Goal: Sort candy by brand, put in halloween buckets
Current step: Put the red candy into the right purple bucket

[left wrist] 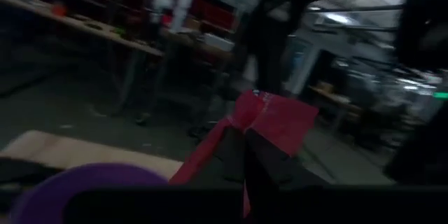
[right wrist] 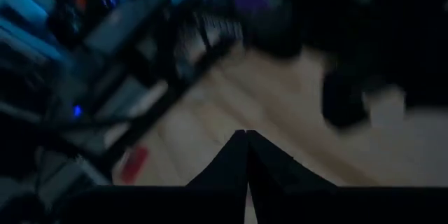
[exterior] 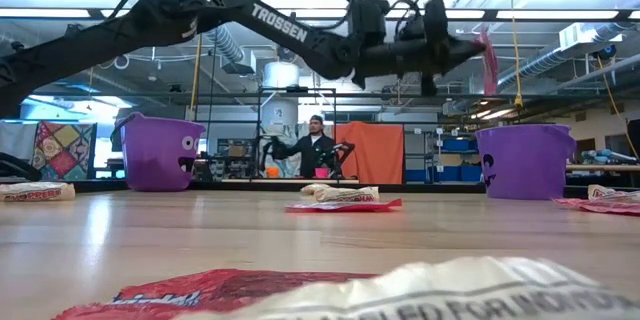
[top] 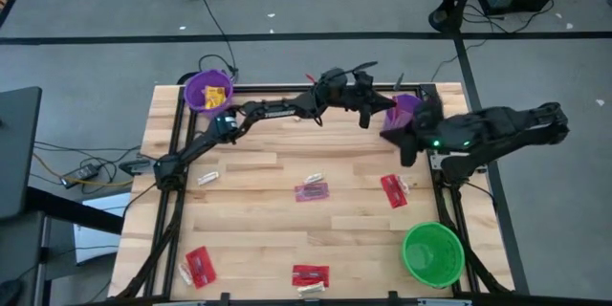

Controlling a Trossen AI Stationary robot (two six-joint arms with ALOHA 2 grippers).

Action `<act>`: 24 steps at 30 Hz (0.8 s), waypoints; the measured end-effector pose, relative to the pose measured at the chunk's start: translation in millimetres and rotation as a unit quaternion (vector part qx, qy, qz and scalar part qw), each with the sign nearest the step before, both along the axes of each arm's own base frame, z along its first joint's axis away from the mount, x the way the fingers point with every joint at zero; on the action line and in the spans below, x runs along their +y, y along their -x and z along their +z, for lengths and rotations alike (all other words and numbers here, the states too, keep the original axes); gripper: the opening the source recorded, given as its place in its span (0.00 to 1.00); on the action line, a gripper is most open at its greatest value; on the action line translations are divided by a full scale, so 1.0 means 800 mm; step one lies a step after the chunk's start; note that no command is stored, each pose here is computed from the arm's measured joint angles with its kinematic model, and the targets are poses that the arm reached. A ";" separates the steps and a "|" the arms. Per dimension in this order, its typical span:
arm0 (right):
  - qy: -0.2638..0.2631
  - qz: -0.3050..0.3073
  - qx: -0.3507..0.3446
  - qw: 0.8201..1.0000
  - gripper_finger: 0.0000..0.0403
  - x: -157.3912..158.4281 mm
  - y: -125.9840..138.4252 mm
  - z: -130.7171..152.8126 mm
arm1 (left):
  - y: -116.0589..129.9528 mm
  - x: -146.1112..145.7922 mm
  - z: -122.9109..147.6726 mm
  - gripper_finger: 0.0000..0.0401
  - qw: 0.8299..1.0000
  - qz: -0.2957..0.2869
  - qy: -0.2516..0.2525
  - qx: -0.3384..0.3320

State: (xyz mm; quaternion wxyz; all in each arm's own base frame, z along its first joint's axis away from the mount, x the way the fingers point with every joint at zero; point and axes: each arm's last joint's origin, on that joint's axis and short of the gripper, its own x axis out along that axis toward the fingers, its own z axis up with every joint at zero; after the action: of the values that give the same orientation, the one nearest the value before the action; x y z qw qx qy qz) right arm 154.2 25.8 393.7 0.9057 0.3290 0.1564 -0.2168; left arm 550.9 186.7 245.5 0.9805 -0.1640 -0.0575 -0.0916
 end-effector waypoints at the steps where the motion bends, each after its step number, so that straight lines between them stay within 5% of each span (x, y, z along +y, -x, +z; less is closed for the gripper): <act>1: 0.017 -0.011 -0.013 1.000 0.05 -0.003 0.004 0.004 | -0.002 0.001 -0.007 0.01 1.000 0.011 0.002 0.005; 8: 0.065 -0.080 -0.045 0.994 0.05 -0.015 0.011 0.015 | -0.013 0.010 -0.066 0.03 0.997 0.057 0.051 0.024; 17: 0.051 -0.057 -0.025 0.997 0.04 -0.018 -0.005 0.009 | -0.013 0.010 -0.065 0.15 0.992 0.113 0.023 -0.053; 24: 0.052 -0.048 -0.010 0.997 0.04 -0.022 -0.013 0.005 | -0.019 -0.007 -0.068 0.29 0.997 0.055 0.042 -0.038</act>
State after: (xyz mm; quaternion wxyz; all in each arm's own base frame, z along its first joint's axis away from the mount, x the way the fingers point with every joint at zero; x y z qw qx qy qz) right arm 164.5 8.0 397.7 0.9116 0.2906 0.1204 -0.2645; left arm 565.9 181.0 191.2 0.9734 -0.1982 -0.1072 -0.0410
